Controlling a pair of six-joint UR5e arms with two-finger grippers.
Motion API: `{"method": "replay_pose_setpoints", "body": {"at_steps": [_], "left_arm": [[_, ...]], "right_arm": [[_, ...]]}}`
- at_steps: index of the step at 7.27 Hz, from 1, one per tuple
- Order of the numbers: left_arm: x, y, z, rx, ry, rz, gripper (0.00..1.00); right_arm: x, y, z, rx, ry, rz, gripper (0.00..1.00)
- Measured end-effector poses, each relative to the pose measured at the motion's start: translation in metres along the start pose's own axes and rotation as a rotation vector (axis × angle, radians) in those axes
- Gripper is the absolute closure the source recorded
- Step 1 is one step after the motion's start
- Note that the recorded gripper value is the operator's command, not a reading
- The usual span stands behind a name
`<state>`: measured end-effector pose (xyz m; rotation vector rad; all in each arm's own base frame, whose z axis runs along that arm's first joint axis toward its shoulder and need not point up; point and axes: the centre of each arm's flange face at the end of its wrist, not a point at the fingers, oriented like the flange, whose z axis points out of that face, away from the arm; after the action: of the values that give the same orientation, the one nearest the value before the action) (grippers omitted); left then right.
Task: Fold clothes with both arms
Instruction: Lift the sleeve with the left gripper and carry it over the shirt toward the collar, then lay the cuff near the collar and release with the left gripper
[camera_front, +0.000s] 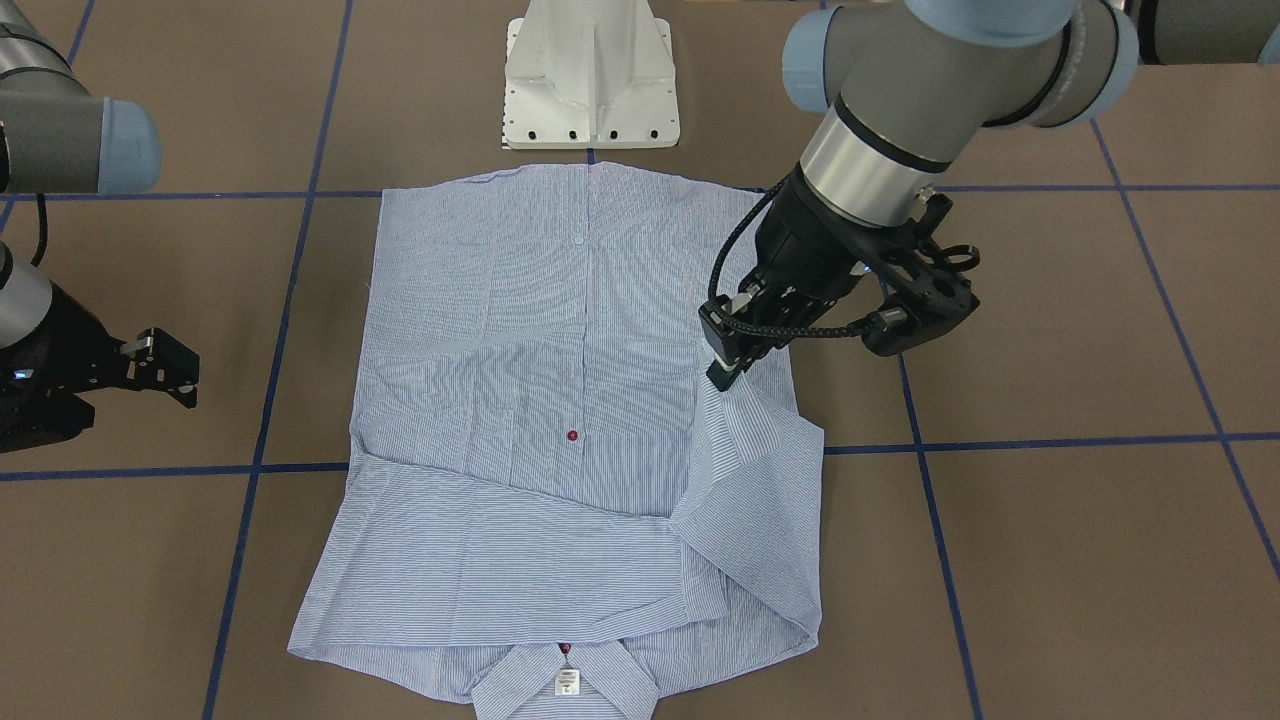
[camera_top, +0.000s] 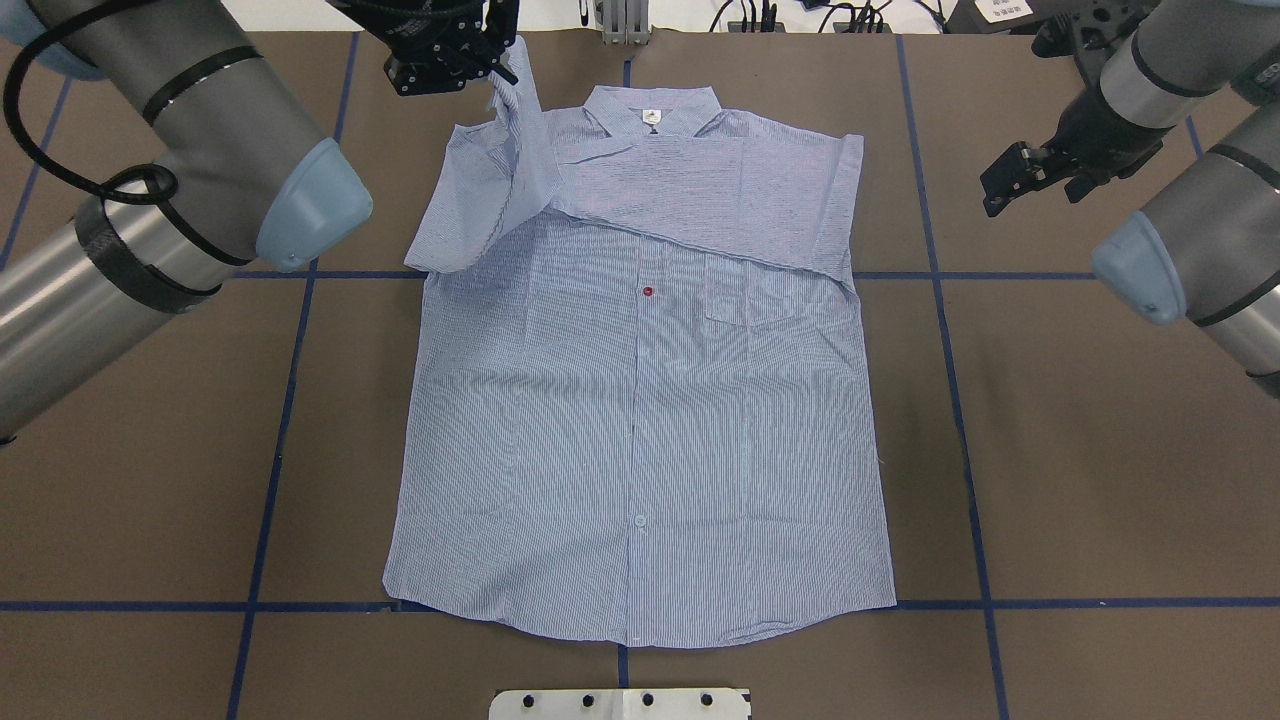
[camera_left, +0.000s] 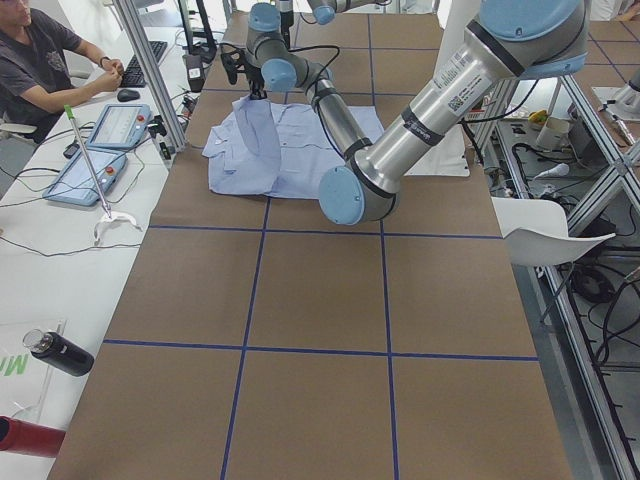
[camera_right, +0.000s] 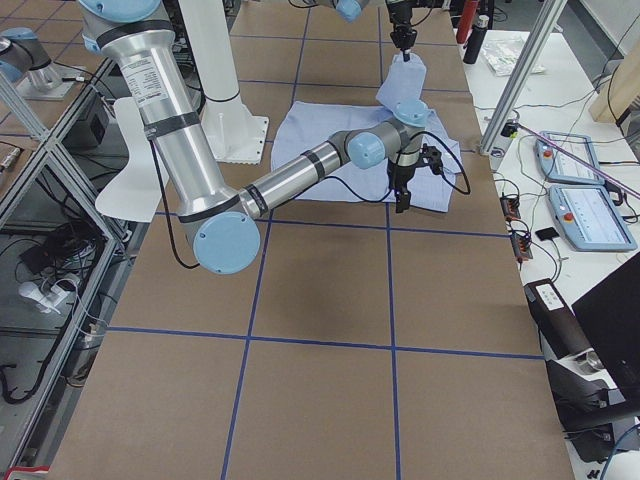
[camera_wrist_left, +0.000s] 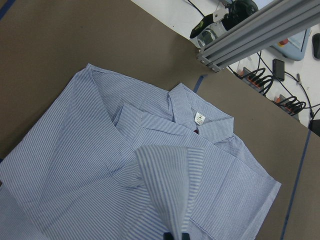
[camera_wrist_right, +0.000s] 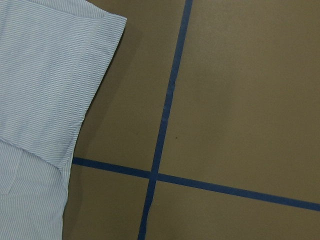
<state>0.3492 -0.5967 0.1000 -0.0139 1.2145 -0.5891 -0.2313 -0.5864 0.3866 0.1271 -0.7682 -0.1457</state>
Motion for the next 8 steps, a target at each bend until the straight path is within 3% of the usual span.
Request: {"method": "replay_pose_setpoints", "body": {"at_steps": [4,6,8], "left_arm": [[0.000,0.031,0.024,-0.059,0.073,-0.194,1.00],[-0.002,0.057,0.059,-0.028,0.087,-0.232,1.00],[-0.010,0.054,0.096,-0.001,0.120,-0.313,1.00]], "right_arm": [[0.000,-0.001,0.001,0.000,0.002,0.000,0.00],[0.000,-0.001,0.002,-0.002,0.003,0.000,0.00],[0.003,-0.001,0.006,-0.006,0.005,0.003,0.00]]}}
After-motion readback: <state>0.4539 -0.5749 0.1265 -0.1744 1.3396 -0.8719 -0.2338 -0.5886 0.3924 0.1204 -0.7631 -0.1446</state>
